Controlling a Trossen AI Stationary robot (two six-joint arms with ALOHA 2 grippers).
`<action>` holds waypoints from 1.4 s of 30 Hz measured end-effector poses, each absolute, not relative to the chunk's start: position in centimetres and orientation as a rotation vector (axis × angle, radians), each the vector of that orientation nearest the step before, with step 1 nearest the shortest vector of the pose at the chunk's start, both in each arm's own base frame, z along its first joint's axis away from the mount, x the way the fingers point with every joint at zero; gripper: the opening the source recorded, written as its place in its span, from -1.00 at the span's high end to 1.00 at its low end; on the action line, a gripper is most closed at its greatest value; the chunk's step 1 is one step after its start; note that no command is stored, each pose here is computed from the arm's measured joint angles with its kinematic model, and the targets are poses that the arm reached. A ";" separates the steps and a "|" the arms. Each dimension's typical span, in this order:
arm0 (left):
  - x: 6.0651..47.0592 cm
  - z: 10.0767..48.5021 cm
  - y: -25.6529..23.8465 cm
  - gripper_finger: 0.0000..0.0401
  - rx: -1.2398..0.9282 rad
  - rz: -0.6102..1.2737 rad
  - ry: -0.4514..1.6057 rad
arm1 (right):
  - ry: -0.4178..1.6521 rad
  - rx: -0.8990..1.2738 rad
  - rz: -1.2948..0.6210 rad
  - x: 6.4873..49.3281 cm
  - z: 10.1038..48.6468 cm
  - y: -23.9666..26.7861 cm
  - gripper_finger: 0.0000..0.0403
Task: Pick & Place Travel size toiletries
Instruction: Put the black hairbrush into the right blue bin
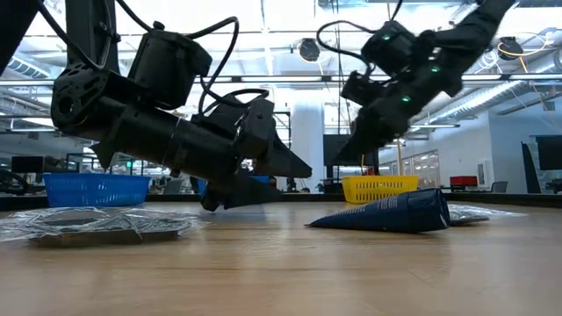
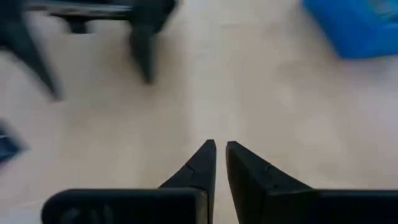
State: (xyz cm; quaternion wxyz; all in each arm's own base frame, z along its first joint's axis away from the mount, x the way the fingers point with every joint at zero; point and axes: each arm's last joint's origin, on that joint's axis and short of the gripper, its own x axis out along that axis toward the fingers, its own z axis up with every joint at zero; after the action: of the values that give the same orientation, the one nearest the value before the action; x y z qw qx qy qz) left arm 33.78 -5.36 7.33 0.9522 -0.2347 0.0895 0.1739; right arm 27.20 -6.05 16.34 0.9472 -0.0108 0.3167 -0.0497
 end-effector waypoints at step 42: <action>40.3 12.0 -8.5 -0.73 -0.271 0.212 0.195 | 0.656 0.231 0.111 18.2 8.3 3.4 0.02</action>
State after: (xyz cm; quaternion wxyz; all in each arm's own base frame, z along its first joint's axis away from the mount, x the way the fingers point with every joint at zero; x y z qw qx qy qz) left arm 40.25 -8.51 12.02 0.9805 -0.1344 0.0969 0.1053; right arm 18.16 3.35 8.32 0.9387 0.1130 0.3212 0.0543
